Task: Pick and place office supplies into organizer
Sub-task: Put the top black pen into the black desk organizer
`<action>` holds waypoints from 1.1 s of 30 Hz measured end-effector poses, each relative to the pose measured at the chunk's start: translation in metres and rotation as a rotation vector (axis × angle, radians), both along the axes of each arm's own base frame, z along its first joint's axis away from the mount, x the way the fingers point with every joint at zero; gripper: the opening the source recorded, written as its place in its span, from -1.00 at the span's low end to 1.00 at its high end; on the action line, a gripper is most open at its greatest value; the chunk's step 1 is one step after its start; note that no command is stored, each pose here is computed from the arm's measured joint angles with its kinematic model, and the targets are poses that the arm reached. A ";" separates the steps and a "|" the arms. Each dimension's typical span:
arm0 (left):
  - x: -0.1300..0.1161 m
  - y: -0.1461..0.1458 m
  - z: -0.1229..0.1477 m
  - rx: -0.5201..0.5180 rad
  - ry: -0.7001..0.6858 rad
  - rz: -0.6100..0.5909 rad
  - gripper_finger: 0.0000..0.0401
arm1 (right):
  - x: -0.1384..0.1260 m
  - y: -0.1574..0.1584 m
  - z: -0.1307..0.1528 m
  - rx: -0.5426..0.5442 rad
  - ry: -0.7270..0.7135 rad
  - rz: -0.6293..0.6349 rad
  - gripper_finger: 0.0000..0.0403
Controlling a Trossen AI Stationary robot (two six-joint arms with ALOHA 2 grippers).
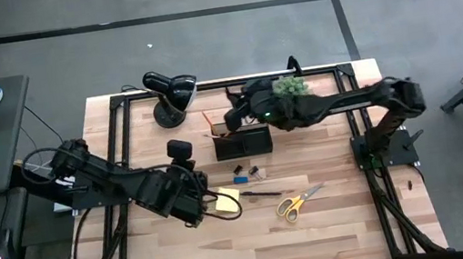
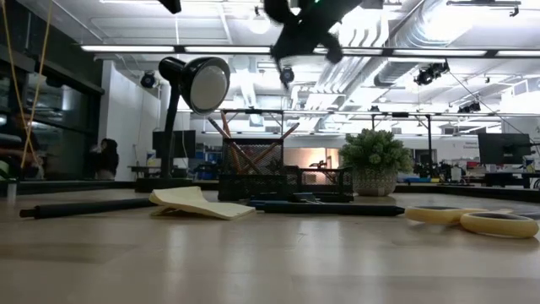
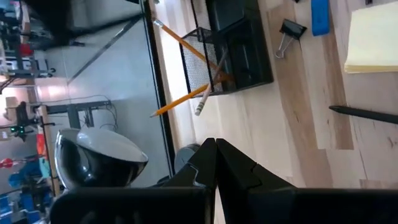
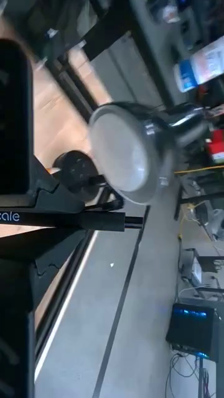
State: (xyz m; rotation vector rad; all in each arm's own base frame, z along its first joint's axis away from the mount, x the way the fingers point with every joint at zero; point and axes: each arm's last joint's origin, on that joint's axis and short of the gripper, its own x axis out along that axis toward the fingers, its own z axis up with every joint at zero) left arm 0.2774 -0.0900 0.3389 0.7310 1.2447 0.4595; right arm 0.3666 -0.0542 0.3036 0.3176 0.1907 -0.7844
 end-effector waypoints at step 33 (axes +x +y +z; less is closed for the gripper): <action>-0.008 0.003 0.009 -0.034 -0.020 -0.006 -1.00 | 0.052 -0.010 -0.085 -0.116 0.184 0.182 -0.68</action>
